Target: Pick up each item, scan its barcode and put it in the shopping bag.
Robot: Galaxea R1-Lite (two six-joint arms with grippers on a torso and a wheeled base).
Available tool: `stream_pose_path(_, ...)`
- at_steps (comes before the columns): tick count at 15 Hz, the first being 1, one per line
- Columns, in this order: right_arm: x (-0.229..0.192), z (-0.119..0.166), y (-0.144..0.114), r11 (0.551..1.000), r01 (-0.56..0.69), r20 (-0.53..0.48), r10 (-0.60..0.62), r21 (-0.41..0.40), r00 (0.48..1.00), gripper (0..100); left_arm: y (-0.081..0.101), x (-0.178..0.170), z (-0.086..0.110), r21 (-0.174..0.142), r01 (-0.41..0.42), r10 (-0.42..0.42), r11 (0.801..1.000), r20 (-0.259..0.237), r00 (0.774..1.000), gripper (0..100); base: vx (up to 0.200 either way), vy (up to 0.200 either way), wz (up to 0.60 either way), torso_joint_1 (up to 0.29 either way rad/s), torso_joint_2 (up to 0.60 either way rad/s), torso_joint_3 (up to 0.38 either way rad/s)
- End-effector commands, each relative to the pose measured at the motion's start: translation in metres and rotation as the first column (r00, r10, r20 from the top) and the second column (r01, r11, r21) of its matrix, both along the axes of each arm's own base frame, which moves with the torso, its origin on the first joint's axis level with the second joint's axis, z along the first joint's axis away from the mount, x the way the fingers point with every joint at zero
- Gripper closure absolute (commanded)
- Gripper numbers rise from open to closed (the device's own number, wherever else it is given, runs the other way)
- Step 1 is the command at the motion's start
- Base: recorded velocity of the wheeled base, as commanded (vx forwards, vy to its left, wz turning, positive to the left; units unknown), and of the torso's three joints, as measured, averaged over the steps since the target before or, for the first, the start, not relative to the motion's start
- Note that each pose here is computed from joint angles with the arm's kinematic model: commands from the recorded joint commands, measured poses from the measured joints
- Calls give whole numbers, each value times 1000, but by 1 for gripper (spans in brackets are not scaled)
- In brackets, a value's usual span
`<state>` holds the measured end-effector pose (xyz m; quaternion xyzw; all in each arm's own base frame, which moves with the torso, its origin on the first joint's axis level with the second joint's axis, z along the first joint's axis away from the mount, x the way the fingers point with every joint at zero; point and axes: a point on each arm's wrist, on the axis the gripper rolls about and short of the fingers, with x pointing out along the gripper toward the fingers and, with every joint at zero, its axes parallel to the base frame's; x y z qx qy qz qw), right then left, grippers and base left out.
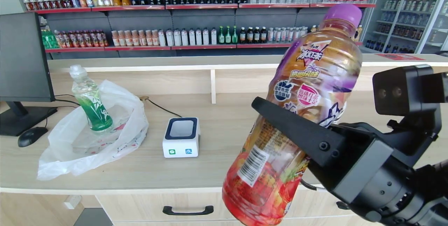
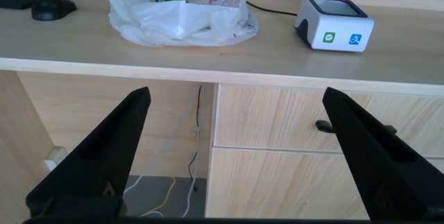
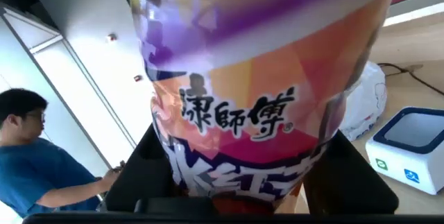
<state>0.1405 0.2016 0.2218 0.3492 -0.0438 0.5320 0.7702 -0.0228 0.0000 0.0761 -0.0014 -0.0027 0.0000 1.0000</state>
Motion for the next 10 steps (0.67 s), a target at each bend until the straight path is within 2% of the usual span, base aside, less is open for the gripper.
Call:
stream_pose_path(1,1,2,2,1000,-8,-8,8,13,1000,100,0,0,0,0,0,0,1000,1,1000,0,0,0,0,0,0,0)
stream_pose_path(4,0,3,2,999,-31,-18,32,23,999,100,0,0,0,0,0,0,1000,1,1000,0,0,0,0,0,0,0)
stream_pose_path(7,-3,10,-1,994,-80,-60,85,80,995,100,0,0,0,0,0,0,1000,1,1000,0,0,0,0,0,0,0)
stream_pose_path(10,-3,10,-1,993,-85,-69,91,85,993,100,0,0,0,0,0,0,1000,1,1000,0,0,0,0,0,0,0)
